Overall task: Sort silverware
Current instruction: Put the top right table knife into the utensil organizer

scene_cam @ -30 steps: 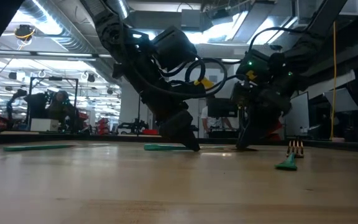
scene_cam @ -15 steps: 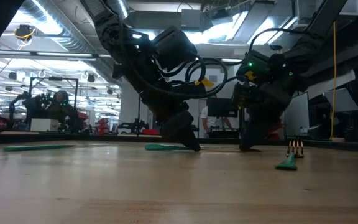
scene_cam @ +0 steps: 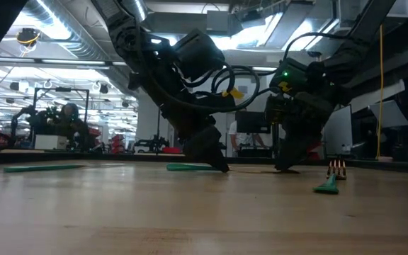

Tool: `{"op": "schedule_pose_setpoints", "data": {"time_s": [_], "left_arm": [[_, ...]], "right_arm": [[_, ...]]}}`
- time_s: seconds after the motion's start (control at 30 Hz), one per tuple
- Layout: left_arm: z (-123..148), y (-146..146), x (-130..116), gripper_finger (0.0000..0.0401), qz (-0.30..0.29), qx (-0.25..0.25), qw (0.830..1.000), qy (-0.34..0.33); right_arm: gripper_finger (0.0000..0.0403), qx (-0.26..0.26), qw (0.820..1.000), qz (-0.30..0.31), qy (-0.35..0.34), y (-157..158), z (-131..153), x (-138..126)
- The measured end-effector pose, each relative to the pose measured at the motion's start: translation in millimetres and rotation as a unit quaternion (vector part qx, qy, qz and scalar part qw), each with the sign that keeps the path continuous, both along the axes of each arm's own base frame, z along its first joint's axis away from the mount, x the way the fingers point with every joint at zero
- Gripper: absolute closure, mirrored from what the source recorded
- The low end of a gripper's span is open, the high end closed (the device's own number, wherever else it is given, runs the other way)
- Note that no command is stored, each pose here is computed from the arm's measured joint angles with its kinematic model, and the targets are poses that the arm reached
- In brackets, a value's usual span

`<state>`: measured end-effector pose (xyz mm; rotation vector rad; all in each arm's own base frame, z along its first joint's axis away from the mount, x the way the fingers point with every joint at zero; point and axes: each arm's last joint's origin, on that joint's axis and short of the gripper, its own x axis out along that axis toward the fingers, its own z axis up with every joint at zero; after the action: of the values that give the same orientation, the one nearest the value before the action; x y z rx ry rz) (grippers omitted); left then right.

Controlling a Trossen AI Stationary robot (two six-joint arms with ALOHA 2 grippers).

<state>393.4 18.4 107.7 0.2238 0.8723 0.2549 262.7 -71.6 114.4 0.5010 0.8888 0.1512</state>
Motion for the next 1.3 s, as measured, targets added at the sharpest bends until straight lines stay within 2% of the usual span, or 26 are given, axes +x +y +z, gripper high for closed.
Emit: {"op": "schedule_pose_setpoints", "data": {"time_s": [0.67, 0.8, 1.2, 1.3], "left_arm": [[0.0, 0.0, 0.0, 0.0356, 0.001, 0.0, 1.0, -0.001], [0.0, 0.0, 0.1, 0.0357, 0.001, 0.0, 1.0, -0.001], [0.1, 0.1, 0.0, 0.0357, 0.002, 0.001, 1.0, -0.001], [0.3, -0.1, 0.2, 0.0357, 0.002, 0.001, 1.0, -0.002]], "right_arm": [[0.0235, 0.025, 1.0, -0.009, 0.009, -0.4, -8.6, 3.2], [0.0265, 0.021, 1.0, -0.012, 0.011, -0.7, -9.0, 3.2], [0.0386, 0.013, 1.0, -0.019, 0.014, -1.5, -9.7, 3.0], [0.0395, 0.018, 1.0, -0.017, 0.014, -1.2, -9.6, 3.0]]}}
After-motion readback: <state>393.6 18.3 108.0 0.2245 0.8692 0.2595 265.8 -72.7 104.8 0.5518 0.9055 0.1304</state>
